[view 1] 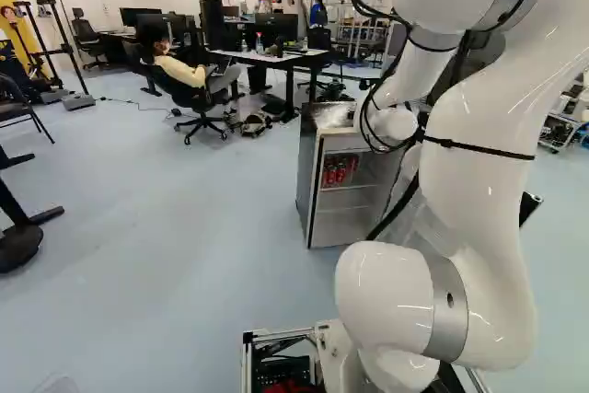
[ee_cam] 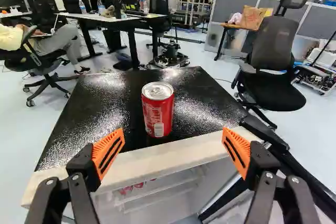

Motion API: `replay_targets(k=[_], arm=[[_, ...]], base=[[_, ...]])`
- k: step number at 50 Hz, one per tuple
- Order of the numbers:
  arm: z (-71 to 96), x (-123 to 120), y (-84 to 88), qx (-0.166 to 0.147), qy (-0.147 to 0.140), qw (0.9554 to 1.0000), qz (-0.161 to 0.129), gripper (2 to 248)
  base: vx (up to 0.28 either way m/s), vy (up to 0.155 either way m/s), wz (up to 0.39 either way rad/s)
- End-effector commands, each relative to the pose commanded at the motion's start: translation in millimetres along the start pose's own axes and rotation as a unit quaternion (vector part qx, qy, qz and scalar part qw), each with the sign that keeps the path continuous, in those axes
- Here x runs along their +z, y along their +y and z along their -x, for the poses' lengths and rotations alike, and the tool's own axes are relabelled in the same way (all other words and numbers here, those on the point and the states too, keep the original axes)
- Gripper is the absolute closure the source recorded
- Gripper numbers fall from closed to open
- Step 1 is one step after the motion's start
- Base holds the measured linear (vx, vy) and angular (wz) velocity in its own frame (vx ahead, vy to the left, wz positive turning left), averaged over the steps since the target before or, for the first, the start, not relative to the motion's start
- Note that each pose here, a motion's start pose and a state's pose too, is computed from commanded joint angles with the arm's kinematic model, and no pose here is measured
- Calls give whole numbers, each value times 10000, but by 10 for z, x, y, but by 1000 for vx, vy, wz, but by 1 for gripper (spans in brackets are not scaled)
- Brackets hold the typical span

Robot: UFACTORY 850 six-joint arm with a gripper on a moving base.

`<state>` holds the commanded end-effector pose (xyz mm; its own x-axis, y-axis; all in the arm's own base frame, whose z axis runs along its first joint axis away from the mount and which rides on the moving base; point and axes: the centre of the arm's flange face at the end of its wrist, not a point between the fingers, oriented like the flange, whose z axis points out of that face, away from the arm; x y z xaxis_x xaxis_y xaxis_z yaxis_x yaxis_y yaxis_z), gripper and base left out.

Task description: Grab a drink from the fridge

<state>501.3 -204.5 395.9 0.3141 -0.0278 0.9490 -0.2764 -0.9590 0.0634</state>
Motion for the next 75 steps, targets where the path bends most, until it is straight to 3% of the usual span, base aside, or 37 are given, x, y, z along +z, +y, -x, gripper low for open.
replay_targets(k=[10, 30, 45, 59, 75], arm=[[-1, -100, 144, 42, 5, 9999, 137, 3], [-156, -214, 469, 124, 141, 9988, 454, 3], [-220, -234, 740, 410, -138, 9955, 848, 3], [-243, -253, 998, 900, -578, 9859, 1285, 3], [-268, -290, 1268, 1554, -1070, 9672, 1700, 3]], base=[[0, 0, 0], [0, 0, 0], [0, 0, 0], [0, 0, 0], [0, 0, 0]])
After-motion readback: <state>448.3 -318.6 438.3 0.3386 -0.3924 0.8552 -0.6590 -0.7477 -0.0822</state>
